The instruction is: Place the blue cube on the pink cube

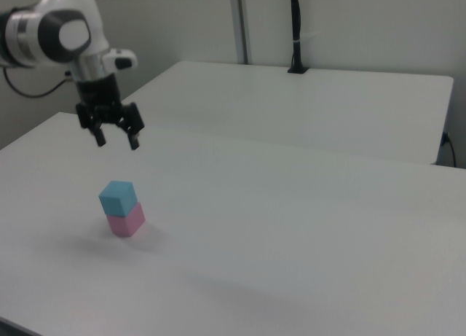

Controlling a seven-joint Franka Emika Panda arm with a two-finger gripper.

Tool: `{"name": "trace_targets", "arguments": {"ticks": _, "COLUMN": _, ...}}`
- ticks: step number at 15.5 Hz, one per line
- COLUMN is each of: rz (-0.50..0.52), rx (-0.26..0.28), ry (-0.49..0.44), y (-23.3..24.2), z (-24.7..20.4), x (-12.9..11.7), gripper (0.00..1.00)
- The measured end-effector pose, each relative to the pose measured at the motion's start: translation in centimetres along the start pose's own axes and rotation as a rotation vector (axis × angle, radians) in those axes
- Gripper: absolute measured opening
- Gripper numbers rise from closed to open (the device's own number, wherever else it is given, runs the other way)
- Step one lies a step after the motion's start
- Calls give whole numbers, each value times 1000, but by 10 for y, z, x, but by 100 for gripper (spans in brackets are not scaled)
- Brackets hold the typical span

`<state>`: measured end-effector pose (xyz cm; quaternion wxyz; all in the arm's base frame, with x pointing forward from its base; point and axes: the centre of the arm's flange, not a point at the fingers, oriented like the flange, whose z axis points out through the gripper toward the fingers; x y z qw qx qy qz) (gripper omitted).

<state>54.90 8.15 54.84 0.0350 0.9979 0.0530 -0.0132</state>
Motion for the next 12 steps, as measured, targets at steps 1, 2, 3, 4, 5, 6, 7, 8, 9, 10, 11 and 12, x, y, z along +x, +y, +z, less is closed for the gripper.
{"name": "trace_targets", "arguments": {"ticks": 1, "rz": 27, "rx": -4, "ry": 10, "y": 17, "z": -14, "x": -1, "gripper": 100}}
{"name": "trace_targets", "arguments": {"ticks": 2, "rz": 54, "rx": -5, "ry": 23, "y": 32, "z": -25, "x": -2, "gripper": 100}}
{"name": "trace_targets", "arguments": {"ticks": 3, "rz": 80, "rx": -5, "ry": 38, "y": 47, "z": -34, "x": -3, "gripper": 100}}
{"name": "trace_targets", "arguments": {"ticks": 4, "rz": 104, "rx": -5, "ry": 51, "y": 61, "z": -41, "x": -3, "gripper": 100}}
{"name": "trace_targets", "arguments": {"ticks": 5, "rz": 128, "rx": -5, "ry": 63, "y": 74, "z": -47, "x": -3, "gripper": 100}}
{"name": "trace_targets", "arguments": {"ticks": 6, "rz": 146, "rx": -6, "ry": 68, "y": 85, "z": -50, "x": -4, "gripper": 100}}
{"name": "trace_targets", "arguments": {"ticks": 7, "rz": 152, "rx": -6, "ry": 63, "y": 93, "z": -52, "x": -6, "gripper": 100}}
{"name": "trace_targets", "arguments": {"ticks": 8, "rz": 149, "rx": -6, "ry": 54, "y": 97, "z": -53, "x": -8, "gripper": 100}}
{"name": "trace_targets", "arguments": {"ticks": 9, "rz": 143, "rx": -6, "ry": 47, "y": 98, "z": -53, "x": -8, "gripper": 100}}
{"name": "trace_targets", "arguments": {"ticks": 10, "rz": 135, "rx": -6, "ry": 42, "y": 97, "z": -52, "x": -9, "gripper": 100}}
{"name": "trace_targets", "arguments": {"ticks": 11, "rz": 133, "rx": -6, "ry": 41, "y": 96, "z": -51, "x": -8, "gripper": 100}}
{"name": "trace_targets", "arguments": {"ticks": 12, "rz": 132, "rx": -6, "ry": 40, "y": 96, "z": -51, "x": -8, "gripper": 100}}
